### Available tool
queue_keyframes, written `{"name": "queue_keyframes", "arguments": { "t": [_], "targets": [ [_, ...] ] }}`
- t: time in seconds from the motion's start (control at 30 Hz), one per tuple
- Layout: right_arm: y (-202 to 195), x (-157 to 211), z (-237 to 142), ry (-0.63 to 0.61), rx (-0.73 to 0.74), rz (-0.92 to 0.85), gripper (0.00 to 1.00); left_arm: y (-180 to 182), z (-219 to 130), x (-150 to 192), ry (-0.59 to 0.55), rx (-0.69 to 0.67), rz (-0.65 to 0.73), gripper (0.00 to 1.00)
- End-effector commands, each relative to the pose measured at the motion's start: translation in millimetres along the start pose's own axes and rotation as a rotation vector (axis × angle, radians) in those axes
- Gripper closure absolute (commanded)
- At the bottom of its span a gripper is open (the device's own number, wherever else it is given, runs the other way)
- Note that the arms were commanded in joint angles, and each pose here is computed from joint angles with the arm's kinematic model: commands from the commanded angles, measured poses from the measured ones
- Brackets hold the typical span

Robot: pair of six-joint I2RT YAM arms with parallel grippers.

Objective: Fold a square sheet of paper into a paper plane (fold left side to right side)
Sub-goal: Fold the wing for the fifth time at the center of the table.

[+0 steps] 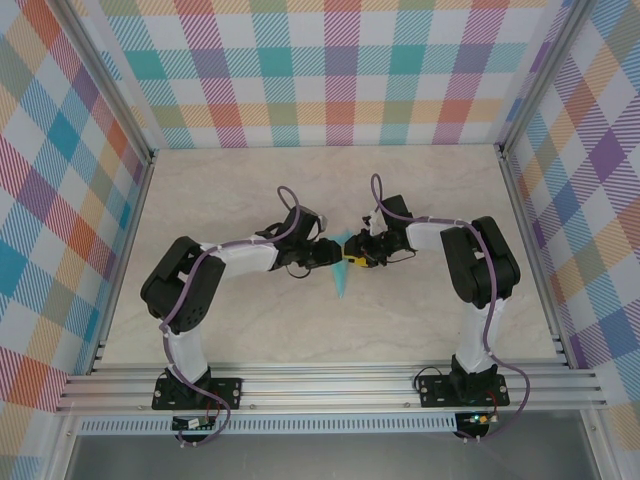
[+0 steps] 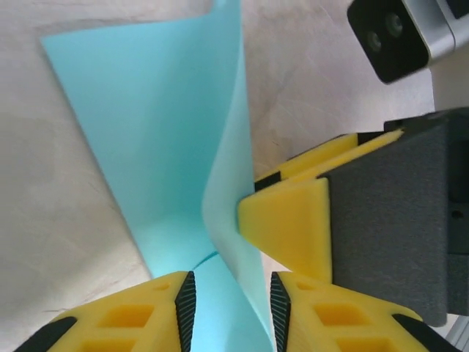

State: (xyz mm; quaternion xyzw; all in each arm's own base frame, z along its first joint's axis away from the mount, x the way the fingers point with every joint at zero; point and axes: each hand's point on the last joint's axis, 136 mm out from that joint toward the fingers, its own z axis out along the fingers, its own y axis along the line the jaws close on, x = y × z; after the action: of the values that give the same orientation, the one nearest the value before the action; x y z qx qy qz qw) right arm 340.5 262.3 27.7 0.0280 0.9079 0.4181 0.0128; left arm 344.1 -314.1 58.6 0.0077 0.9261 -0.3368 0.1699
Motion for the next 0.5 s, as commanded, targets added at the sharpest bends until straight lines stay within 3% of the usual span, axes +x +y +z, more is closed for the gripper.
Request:
{"name": "queue_keyframes", "arguments": {
  "t": [0.0, 0.47],
  "targets": [
    [-26, 15, 15, 0.055, 0.076, 0.043, 0.66, 1, -21, -23, -0.099, 0.011, -0.015, 0.64],
    [-26, 15, 14, 0.055, 0.076, 0.043, 0.66, -1, 2, -32, -0.053, 0.108, -0.065, 0.59]
  ]
}}
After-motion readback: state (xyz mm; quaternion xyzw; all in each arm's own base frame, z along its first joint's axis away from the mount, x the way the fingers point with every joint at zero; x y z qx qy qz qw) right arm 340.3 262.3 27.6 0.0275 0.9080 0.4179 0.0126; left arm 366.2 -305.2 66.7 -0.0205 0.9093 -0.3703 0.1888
